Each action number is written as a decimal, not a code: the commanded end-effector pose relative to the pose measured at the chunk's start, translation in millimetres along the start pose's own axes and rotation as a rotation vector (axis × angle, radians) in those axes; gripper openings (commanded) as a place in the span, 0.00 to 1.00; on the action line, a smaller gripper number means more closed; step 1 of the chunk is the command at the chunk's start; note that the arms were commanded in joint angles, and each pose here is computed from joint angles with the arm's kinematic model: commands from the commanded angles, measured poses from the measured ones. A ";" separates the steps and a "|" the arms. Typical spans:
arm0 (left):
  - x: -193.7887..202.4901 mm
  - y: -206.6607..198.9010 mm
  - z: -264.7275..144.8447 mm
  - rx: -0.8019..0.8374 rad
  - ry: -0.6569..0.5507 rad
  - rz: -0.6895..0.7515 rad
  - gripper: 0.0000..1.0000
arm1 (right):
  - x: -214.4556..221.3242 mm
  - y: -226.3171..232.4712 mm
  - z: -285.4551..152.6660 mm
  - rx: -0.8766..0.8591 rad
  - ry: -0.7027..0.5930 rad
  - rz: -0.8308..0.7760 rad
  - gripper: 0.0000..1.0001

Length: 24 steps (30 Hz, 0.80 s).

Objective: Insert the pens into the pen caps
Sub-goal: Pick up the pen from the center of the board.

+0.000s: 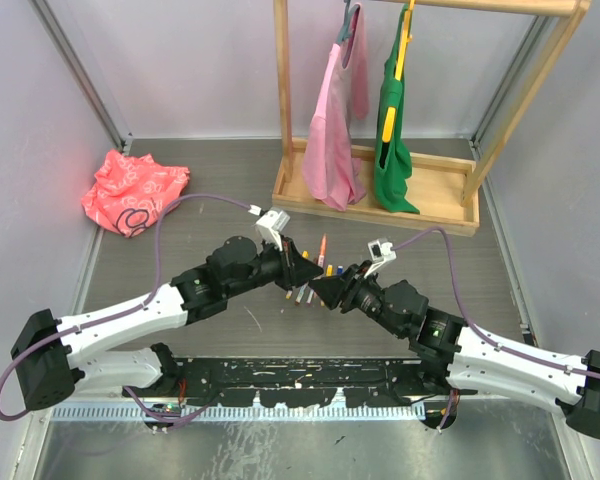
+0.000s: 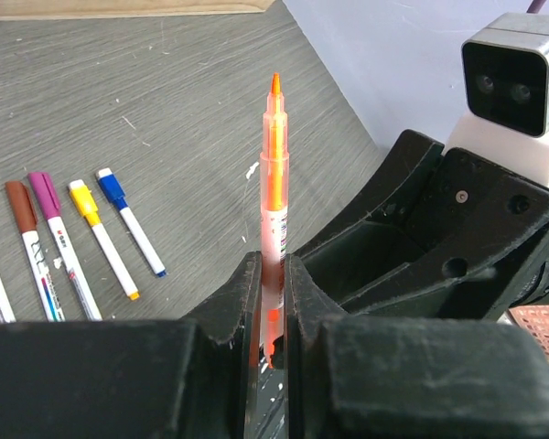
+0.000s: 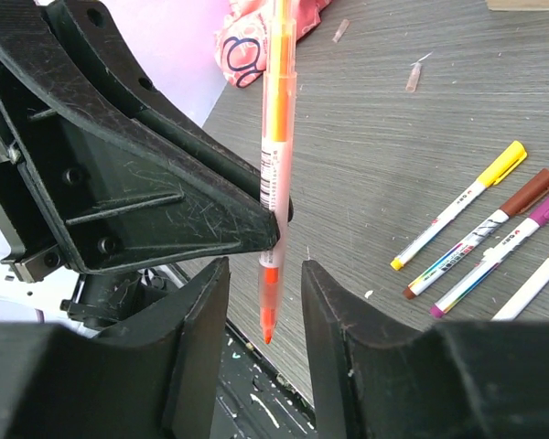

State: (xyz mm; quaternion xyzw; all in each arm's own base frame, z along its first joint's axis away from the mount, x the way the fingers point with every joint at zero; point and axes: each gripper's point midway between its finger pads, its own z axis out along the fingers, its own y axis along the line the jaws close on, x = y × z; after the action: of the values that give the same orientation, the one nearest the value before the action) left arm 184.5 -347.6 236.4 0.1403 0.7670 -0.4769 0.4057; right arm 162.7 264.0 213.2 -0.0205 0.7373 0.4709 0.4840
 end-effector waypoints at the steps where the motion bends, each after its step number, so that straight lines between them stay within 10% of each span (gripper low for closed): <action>1: -35.1 -35.5 -7.0 0.101 -0.109 0.001 0.00 | -29.9 23.4 1.6 -0.052 -0.084 0.025 0.40; 11: -36.1 -35.3 -12.8 0.095 -0.139 -0.005 0.06 | -31.4 23.1 2.3 -0.044 -0.090 0.037 0.02; 24: -43.8 -30.0 -6.6 0.062 -0.174 0.014 0.36 | -29.7 38.4 2.1 -0.107 -0.062 0.058 0.00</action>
State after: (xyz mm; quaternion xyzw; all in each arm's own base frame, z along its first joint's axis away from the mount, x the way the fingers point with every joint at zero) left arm 181.5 -348.0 255.7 0.1291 0.7486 -0.4914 0.4260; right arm 162.6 268.0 223.0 -0.0151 0.7307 0.4836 0.4816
